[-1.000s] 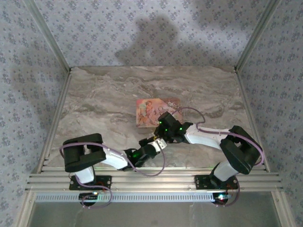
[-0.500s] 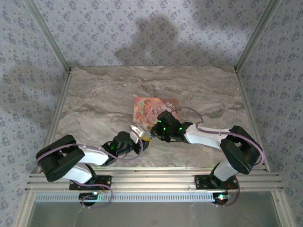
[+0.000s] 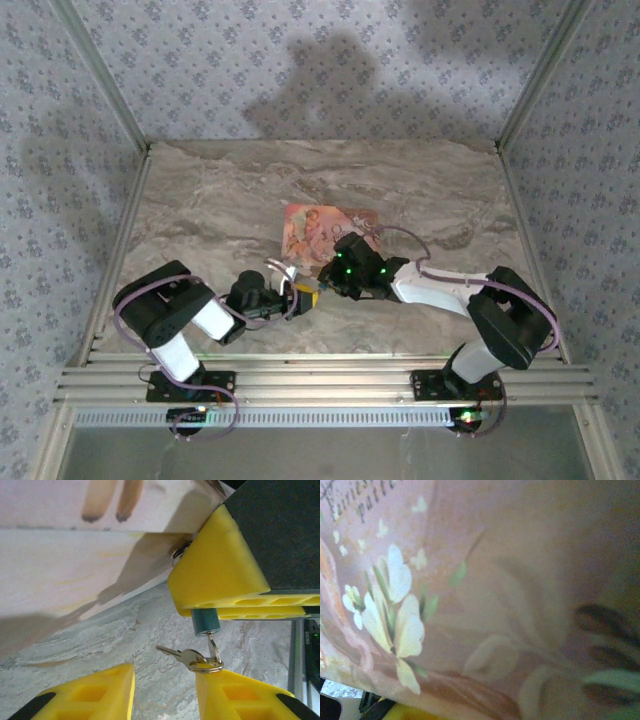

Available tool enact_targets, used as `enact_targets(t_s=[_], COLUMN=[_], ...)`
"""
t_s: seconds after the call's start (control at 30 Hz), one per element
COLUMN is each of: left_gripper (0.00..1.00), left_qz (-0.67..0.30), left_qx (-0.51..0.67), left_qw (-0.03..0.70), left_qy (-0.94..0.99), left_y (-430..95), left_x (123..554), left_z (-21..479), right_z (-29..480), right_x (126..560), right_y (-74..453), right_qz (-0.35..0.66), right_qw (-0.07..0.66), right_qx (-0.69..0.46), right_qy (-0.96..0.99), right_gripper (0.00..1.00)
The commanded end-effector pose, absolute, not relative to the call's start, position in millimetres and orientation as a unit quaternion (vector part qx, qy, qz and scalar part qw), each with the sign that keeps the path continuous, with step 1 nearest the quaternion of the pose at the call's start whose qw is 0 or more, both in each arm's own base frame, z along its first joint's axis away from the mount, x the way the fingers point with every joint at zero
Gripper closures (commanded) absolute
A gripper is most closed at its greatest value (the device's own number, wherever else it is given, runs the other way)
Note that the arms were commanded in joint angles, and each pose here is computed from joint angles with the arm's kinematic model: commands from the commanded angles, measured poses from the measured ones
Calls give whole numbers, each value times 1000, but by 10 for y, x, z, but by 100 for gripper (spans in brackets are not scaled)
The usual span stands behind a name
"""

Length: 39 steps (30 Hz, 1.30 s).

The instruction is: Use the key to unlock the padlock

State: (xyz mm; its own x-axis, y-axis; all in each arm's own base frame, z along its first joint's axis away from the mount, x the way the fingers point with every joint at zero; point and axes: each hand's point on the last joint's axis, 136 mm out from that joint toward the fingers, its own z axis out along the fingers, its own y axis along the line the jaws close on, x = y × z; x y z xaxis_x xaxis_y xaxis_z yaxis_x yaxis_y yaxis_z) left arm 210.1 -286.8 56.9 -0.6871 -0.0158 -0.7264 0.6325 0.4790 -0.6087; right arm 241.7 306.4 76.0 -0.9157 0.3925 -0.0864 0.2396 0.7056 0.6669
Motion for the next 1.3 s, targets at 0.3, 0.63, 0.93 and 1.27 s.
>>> enact_targets(t_s=[0.3,0.63,0.93,1.27], left_gripper=[64,68,73,72], left_qz=[-529,-550,-557,-548], left_qx=[163,157,153,152], left_qw=[332,313,307,307], left_qy=[764,758,757,763], left_y=[-2855,-2963,-3010,-2989], left_x=[2074,2113,2146,2108], left_z=[858,884,844,787], right_z=[891,901,904,892], right_x=[2369,2377,2377,2402], right_y=[3122,3143,3172,3164], right_qz=[372,375,378,377], right_qw=[91,91,89,92], right_qx=[180,180,180,185], right_qy=[906,905,904,903], right_gripper=[100,100,100,100])
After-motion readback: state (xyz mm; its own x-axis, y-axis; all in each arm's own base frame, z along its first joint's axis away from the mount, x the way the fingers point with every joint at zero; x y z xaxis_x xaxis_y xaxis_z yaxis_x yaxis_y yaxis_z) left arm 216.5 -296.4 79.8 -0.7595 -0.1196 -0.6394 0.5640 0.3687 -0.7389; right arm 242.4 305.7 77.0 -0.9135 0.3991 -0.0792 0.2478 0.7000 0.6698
